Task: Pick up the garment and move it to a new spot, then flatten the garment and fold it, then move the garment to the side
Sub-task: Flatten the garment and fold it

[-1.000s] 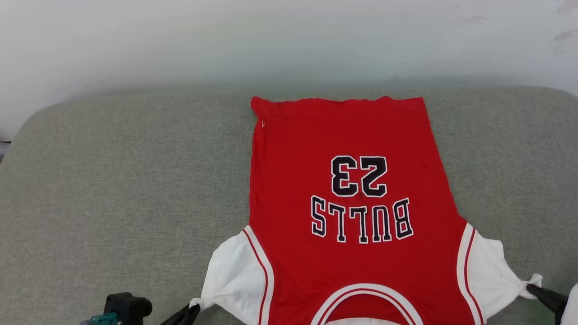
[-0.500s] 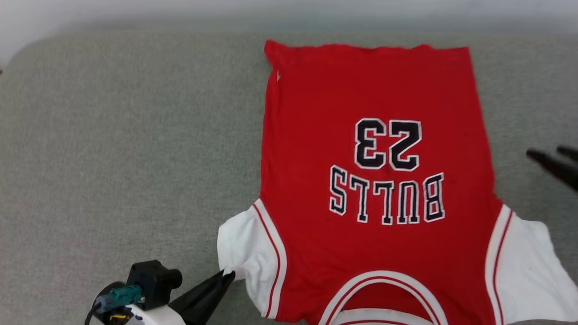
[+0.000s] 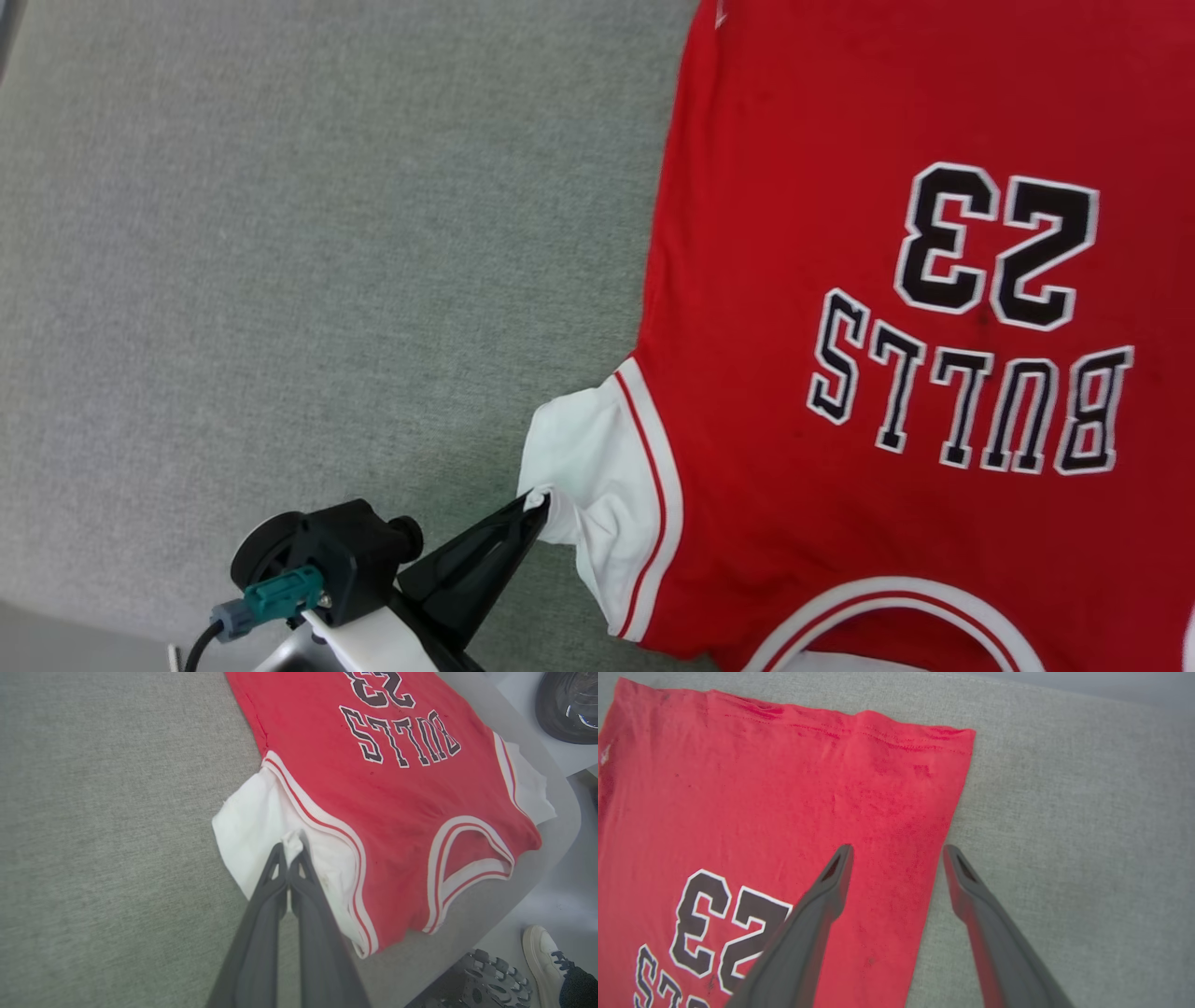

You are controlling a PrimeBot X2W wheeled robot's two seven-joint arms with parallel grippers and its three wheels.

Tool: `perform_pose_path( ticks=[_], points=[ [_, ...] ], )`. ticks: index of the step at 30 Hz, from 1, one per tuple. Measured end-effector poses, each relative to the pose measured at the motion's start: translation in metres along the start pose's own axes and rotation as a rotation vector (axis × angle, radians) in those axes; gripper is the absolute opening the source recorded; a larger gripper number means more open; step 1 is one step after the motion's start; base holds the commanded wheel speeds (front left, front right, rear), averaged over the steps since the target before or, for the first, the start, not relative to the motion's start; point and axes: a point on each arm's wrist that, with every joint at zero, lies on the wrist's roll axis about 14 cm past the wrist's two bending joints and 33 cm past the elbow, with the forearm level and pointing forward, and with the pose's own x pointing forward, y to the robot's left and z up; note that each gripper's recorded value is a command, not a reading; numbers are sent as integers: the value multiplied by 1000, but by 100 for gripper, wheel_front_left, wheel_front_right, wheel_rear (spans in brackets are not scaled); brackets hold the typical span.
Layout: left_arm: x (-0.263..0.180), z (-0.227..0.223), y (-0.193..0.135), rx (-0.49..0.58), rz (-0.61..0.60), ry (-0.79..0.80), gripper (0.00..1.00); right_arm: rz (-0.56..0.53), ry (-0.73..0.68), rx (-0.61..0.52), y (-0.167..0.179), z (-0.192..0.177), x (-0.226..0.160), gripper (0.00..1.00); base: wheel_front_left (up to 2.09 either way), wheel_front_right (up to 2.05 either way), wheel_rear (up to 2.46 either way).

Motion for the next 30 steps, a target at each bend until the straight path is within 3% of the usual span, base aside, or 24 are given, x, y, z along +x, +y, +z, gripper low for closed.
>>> perform_pose_path(
  ticks=[10, 20, 21, 22, 30],
  points=[
    [4, -14, 19, -34, 70, 37, 0, -66, 104, -7, -6, 9, 72, 100, 0, 0, 0],
    [4, -17, 29, -53, 108, 34, 0, -71, 162, 0, -1, -3, 104, 100, 0, 0, 0],
    [4, -16, 29, -52, 110, 33, 0, -71, 178, -3, -1, -8, 105, 45, 0, 0, 0],
    [3, -16, 29, -51, 112, 33, 0, -72, 186, -10, 0, -10, 105, 0, 0, 0, 0],
    [2, -12, 29, -41, 112, 19, 0, -82, 203, -28, -4, -19, 98, 0, 0, 0, 0]
  ],
)
